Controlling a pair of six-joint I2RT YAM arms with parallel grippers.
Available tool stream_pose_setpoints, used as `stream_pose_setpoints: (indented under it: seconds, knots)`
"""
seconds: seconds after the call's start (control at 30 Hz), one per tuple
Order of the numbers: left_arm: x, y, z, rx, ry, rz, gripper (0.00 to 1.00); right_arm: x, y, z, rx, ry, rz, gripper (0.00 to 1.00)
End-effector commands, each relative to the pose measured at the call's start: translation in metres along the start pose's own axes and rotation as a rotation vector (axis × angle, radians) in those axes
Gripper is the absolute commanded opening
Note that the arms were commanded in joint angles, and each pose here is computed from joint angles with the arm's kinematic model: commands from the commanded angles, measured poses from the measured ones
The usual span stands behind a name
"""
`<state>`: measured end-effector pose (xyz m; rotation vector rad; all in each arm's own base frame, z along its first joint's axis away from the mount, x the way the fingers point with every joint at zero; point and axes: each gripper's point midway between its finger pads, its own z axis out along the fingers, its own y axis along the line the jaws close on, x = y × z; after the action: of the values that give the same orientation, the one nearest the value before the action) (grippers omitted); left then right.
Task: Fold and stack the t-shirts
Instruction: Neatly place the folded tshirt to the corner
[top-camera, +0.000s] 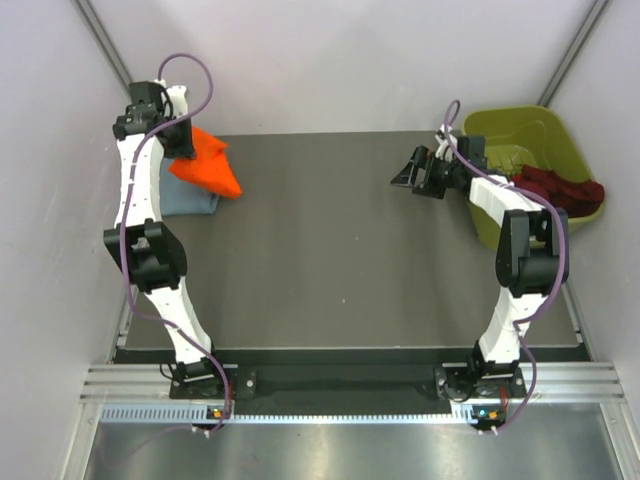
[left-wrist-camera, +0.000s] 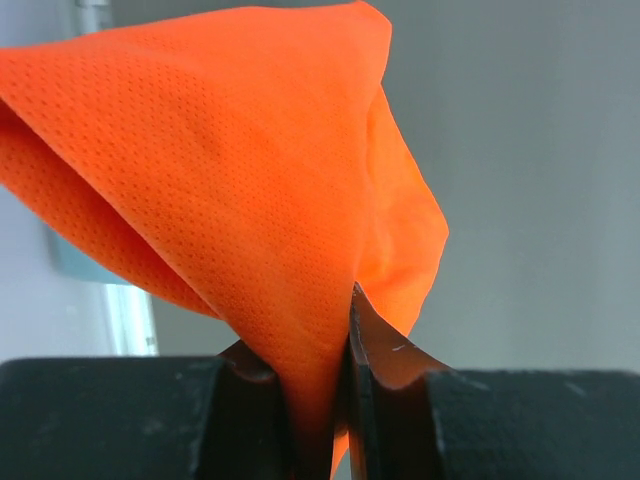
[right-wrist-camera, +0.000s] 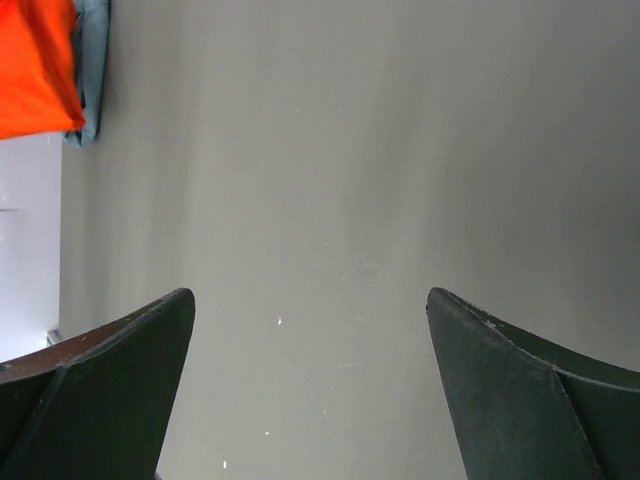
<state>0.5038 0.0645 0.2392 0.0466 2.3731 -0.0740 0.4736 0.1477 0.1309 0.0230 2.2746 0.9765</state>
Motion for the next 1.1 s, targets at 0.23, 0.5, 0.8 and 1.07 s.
stream_pose_setpoints:
  seconds: [0.23,0.5,0.8,1.07]
  knots:
    - [-0.001,0.037,0.0,-0.174,0.03,0.081,0.07,-0.021,0.027,-0.014,-0.038,-0.081,-0.083,1.0]
    - [0.013,0.08,0.016,-0.411,0.085,0.064,0.07,-0.015,0.028,-0.009,-0.039,-0.07,-0.083,1.0]
    - [0.016,0.111,0.044,-0.57,0.09,0.064,0.08,-0.01,0.026,-0.009,-0.035,-0.064,-0.08,1.0]
    - [0.017,0.135,0.062,-0.683,0.1,0.069,0.09,-0.008,0.028,-0.014,-0.027,-0.067,-0.096,1.0]
